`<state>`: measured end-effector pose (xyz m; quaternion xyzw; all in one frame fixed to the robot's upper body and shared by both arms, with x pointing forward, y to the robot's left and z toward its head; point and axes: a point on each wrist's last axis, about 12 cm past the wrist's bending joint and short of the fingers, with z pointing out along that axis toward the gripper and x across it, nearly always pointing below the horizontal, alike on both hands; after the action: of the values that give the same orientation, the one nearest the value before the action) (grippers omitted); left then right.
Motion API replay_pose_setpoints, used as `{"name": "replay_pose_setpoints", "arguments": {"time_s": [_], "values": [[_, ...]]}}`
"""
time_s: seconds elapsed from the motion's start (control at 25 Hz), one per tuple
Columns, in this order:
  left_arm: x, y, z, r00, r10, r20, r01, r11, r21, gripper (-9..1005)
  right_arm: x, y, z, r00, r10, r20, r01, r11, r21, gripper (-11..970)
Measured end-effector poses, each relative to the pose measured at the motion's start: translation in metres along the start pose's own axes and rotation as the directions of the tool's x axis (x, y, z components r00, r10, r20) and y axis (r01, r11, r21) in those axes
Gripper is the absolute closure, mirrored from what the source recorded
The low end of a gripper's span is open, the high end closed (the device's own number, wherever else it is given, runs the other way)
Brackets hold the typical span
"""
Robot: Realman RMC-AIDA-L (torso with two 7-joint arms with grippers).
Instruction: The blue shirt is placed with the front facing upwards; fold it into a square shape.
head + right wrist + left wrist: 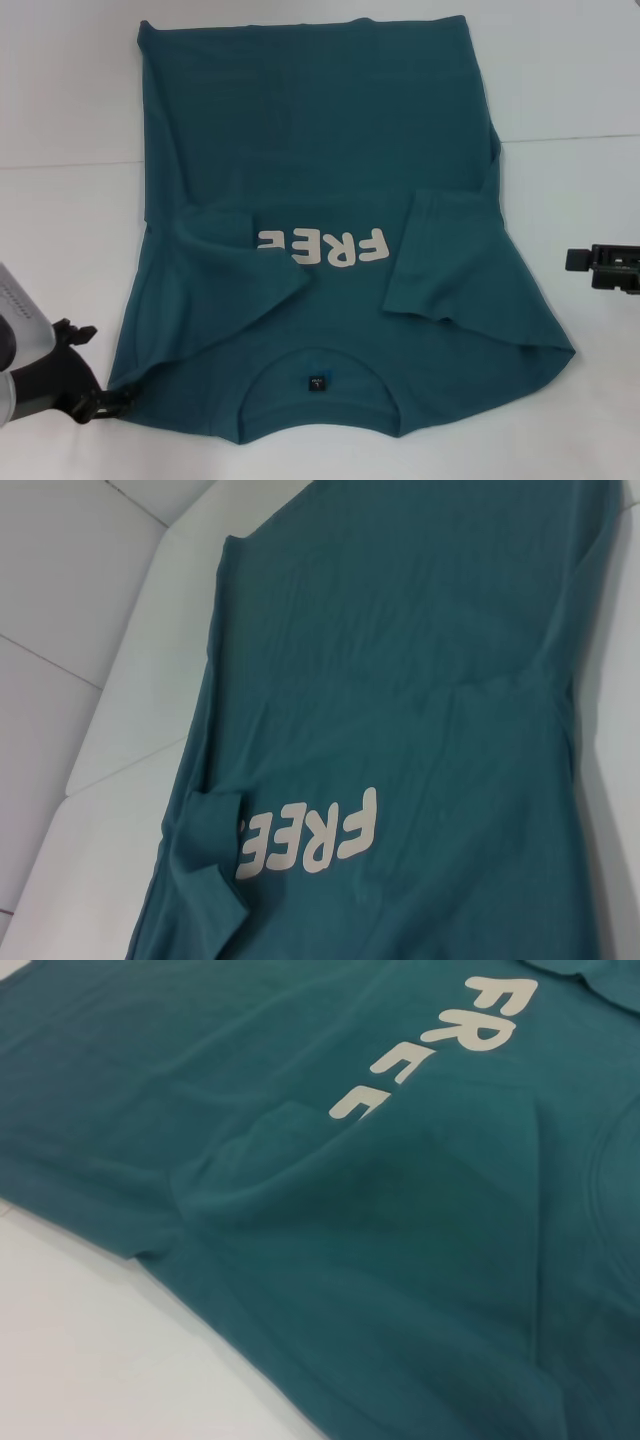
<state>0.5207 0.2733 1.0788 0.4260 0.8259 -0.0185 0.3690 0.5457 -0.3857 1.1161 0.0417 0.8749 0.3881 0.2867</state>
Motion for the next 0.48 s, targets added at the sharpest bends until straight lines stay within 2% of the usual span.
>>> {"name": "replay_pose_setpoints", "arguments": {"time_s": [0.48], "values": [[0.003,0.003,0.012,0.999,-0.040,0.006,0.040,0.996,-0.079,75,0.003,0.000,0.001,1.000,0.008,-0.006,-0.008,1.000,-0.007,172]]}}
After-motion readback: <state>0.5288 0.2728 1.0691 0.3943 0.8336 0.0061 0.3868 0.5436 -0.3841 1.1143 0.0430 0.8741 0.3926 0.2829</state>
